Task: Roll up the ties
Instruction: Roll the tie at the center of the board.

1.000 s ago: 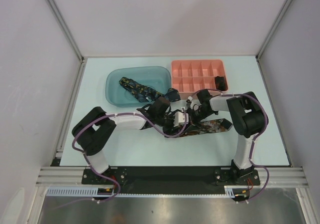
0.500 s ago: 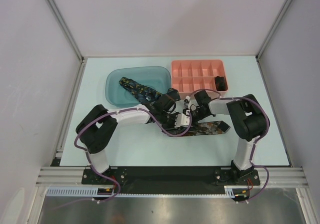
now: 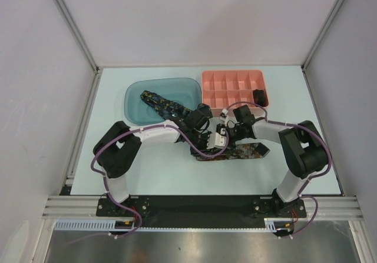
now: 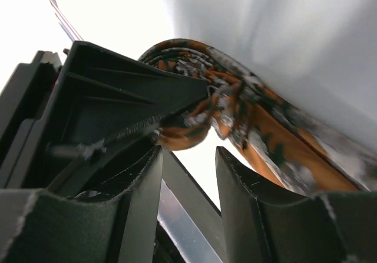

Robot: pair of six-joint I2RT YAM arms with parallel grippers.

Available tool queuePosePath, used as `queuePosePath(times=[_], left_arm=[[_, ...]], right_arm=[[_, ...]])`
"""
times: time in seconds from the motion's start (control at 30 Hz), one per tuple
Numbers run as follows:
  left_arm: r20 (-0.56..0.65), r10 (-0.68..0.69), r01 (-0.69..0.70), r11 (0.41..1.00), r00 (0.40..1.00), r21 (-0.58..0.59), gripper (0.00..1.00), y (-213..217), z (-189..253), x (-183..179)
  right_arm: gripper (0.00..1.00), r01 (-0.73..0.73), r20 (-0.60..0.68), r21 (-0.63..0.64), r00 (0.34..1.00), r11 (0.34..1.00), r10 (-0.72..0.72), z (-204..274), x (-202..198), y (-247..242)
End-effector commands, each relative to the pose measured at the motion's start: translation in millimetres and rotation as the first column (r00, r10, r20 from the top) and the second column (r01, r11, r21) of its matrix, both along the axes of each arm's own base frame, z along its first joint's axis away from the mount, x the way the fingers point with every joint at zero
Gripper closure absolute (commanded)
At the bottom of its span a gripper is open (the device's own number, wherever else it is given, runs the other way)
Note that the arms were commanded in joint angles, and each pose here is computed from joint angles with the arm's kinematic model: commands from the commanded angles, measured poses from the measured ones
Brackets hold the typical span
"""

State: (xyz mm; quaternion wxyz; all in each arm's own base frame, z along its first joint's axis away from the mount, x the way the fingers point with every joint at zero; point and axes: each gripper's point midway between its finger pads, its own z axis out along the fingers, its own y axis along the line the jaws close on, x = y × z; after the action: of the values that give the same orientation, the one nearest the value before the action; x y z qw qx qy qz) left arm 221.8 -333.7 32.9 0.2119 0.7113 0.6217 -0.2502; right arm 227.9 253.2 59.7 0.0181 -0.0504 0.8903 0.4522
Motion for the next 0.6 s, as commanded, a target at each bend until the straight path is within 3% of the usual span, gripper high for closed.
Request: queuePosePath(times=[0.0, 0.13, 0.17, 0.27, 0.47, 0.57], left_arm=[[-0.032, 0.060, -0.058, 0.997, 0.998, 0.052, 0.67, 6, -10, 2], [-0.028, 0.078, -0.077, 0.996, 0.997, 0.055, 0.67, 6, -11, 5], [-0.030, 0.081, -0.079, 0.995, 0.996, 0.056, 0.65, 5, -12, 5], [-0.026, 0.091, -0.089, 0.995, 0.996, 0.054, 0.57, 5, -11, 6], [-0.084, 0.204, -0.210, 0.975, 0.975, -0.071, 0.23, 4, 14, 20], [-0.078, 0.239, -0.248, 0.959, 0.968, -0.137, 0.12, 8, 27, 27]], right_arm=[[0.55, 0.000, 0.009, 0.017, 1.000, 1.000, 0.000, -9, 7, 13], [0.60, 0.001, 0.003, 0.008, 1.000, 1.000, -0.001, -17, 14, 15], [0.74, -0.001, 0.002, 0.007, 1.000, 1.000, 0.001, -19, 15, 15], [1.00, -0.001, -0.003, -0.006, 1.000, 1.000, 0.001, -23, 15, 11], [1.00, 0.004, -0.016, -0.104, 1.000, 0.995, -0.006, -43, 15, -22], [1.00, 0.006, -0.032, -0.144, 0.999, 0.990, -0.010, -52, 13, -37]])
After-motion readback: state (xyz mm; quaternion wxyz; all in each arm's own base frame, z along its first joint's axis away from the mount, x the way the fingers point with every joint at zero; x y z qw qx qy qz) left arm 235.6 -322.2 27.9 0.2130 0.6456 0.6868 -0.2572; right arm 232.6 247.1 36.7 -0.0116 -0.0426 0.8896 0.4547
